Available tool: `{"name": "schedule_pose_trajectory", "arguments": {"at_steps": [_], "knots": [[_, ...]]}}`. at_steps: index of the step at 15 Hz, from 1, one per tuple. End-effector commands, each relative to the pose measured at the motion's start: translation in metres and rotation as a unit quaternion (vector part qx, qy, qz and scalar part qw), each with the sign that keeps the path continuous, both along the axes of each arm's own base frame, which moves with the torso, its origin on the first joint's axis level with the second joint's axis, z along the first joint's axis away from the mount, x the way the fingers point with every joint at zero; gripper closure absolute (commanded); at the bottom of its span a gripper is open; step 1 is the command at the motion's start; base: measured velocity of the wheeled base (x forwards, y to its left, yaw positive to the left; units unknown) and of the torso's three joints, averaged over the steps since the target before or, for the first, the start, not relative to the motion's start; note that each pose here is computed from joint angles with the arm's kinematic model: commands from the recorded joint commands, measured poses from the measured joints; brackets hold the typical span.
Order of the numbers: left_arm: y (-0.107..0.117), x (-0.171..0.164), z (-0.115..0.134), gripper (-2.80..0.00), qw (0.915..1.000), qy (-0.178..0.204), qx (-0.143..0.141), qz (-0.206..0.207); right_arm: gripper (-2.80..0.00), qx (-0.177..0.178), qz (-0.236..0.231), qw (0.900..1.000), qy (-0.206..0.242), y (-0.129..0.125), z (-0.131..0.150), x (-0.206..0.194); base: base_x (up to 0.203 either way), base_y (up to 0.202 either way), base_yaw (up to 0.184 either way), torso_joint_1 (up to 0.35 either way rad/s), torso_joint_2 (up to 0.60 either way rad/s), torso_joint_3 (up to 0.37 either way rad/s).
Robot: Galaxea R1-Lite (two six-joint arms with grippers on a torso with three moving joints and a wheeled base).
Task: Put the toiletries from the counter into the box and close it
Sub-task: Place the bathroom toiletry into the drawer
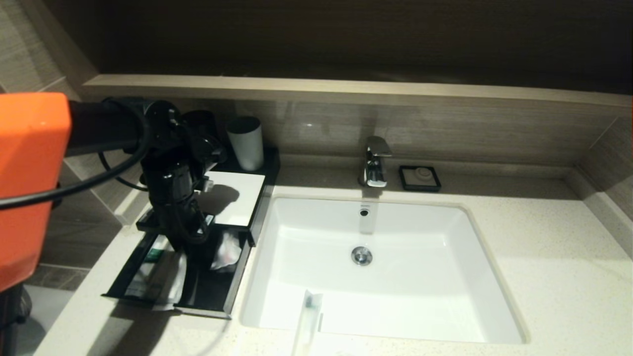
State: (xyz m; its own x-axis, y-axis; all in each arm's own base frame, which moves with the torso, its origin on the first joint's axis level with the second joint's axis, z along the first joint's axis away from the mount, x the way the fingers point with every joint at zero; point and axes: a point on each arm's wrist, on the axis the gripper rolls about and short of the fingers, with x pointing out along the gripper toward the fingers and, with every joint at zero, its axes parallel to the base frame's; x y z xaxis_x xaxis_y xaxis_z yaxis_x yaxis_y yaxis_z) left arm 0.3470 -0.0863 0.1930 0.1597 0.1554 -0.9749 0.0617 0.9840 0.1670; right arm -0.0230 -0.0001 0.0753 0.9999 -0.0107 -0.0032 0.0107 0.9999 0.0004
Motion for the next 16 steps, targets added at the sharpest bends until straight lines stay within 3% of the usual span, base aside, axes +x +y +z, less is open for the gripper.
{"name": "schedule_pose_trajectory", "arguments": {"at_steps": [1, 8, 16], "knots": [[0.000, -0.001, 0.000, -2.80, 1.0000, 0.002, 0.004, 0.001, 0.00, 0.000, 0.000, 1.000, 0.000, 0.000, 0.000, 0.000, 0.000, 0.000, 0.000, 0.000, 0.00, 0.000], [0.003, -0.010, 0.013, -2.80, 1.0000, -0.006, 0.004, 0.001, 0.00, 0.000, 0.000, 1.000, 0.000, 0.000, 0.000, 0.000, 0.000, 0.000, 0.000, 0.000, 0.00, 0.000], [0.003, -0.022, 0.004, -2.80, 0.9991, 0.042, 0.001, 0.001, 0.00, 0.000, 0.000, 1.000, 0.000, 0.000, 0.000, 0.000, 0.000, 0.000, 0.000, 0.000, 0.00, 0.000]]}}
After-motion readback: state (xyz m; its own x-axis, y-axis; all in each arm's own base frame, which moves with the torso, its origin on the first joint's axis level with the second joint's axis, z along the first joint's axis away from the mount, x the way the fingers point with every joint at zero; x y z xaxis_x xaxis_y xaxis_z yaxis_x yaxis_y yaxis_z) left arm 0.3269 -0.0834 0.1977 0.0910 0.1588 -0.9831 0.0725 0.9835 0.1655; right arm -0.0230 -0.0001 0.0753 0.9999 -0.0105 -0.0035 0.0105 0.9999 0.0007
